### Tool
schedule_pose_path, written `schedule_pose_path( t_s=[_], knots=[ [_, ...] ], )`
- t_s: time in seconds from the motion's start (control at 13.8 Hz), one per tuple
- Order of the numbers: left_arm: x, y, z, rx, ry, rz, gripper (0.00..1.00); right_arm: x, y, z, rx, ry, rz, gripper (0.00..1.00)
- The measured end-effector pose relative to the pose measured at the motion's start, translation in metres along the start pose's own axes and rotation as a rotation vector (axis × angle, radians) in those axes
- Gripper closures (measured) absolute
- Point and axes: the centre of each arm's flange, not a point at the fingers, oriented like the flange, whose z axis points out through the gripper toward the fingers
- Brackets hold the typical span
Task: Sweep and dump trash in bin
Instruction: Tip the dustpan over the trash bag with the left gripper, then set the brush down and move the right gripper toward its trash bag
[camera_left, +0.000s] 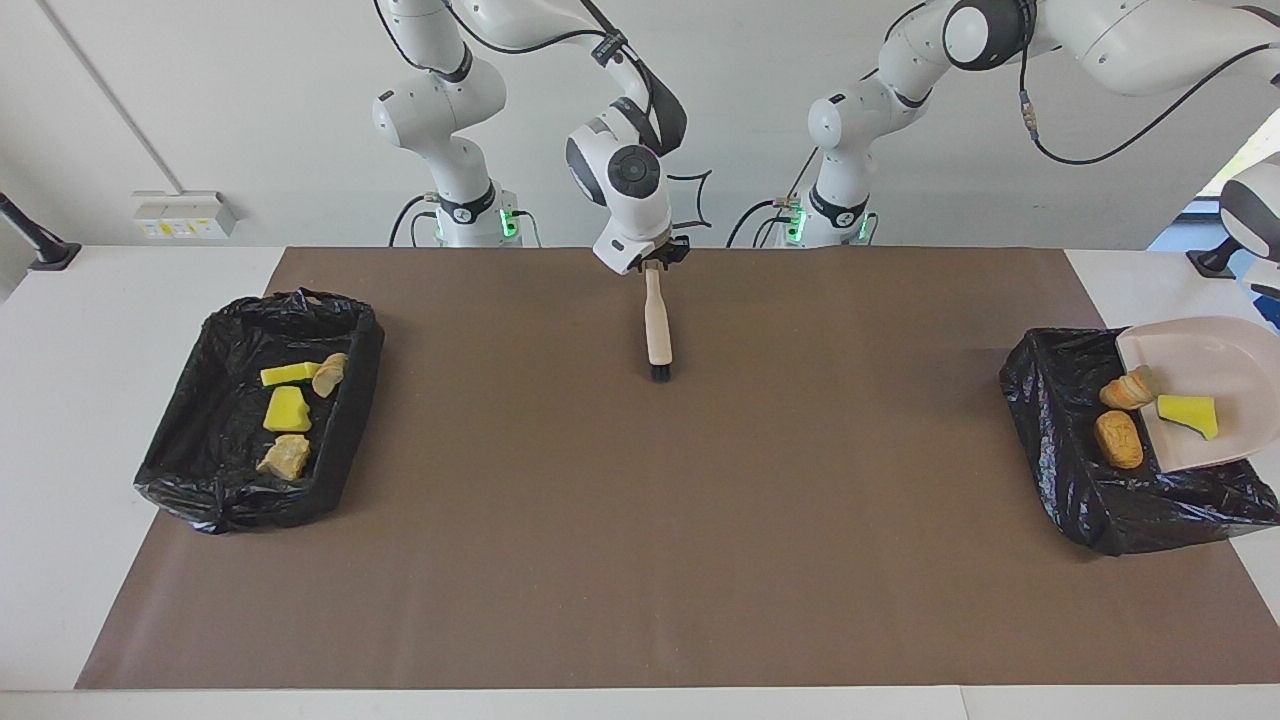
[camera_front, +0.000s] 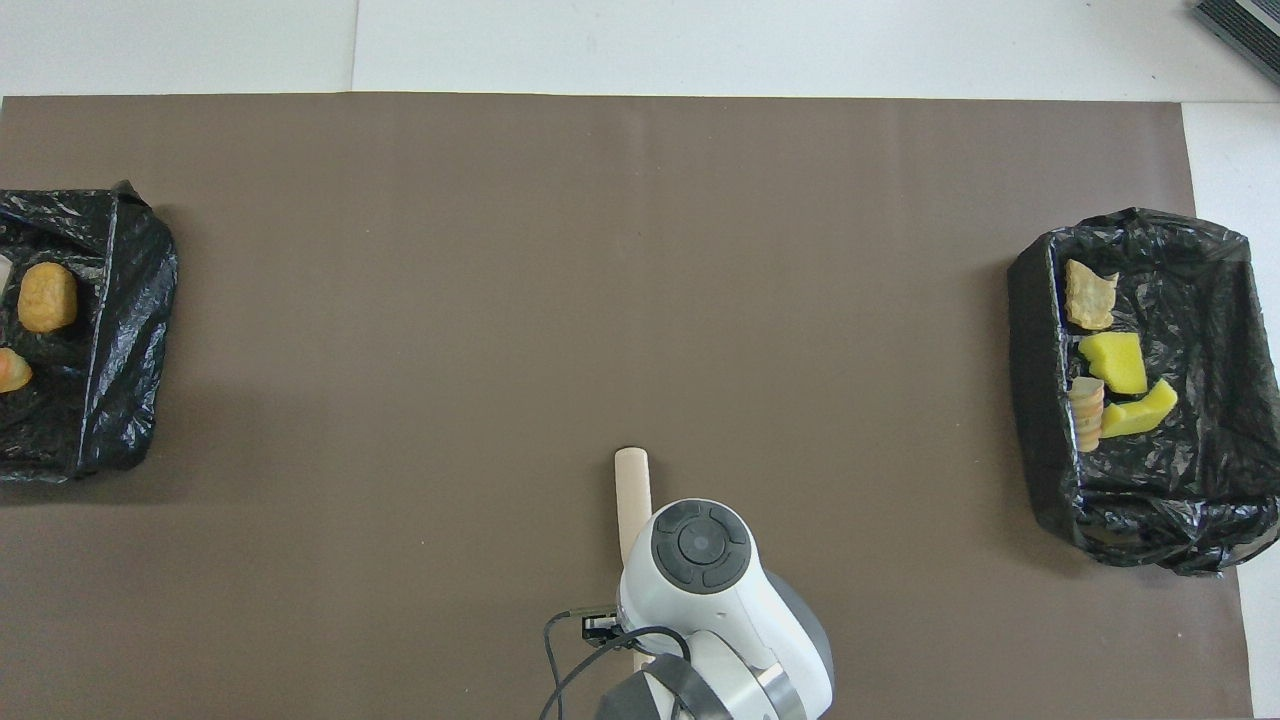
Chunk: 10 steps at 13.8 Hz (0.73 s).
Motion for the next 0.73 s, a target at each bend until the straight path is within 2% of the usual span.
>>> schedule_pose_path(
  t_s=[0.22, 0.29, 0.51, 0.73],
  knots=[
    [-0.017, 0.011, -0.005, -0.016, -0.054, -0.018, 0.67, 0.024, 0.012, -0.021, -0.031, 0.083, -0.01, 0.04],
    [-0.022, 0.015, -0.011, -0.015, -0.07, -0.022, 0.67, 0.039, 0.024, -0.036, -0.041, 0.121, 0.001, 0.0],
    [-0.028, 0.021, -0.028, -0.01, -0.11, -0.057, 0.67, 0.083, 0.076, -0.084, -0.037, 0.208, 0.073, 0.0],
    [-0.009, 0.027, -0.028, -0.023, -0.177, -0.129, 0.67, 0.12, 0.148, -0.126, -0.063, 0.276, 0.176, 0.0]
  ],
)
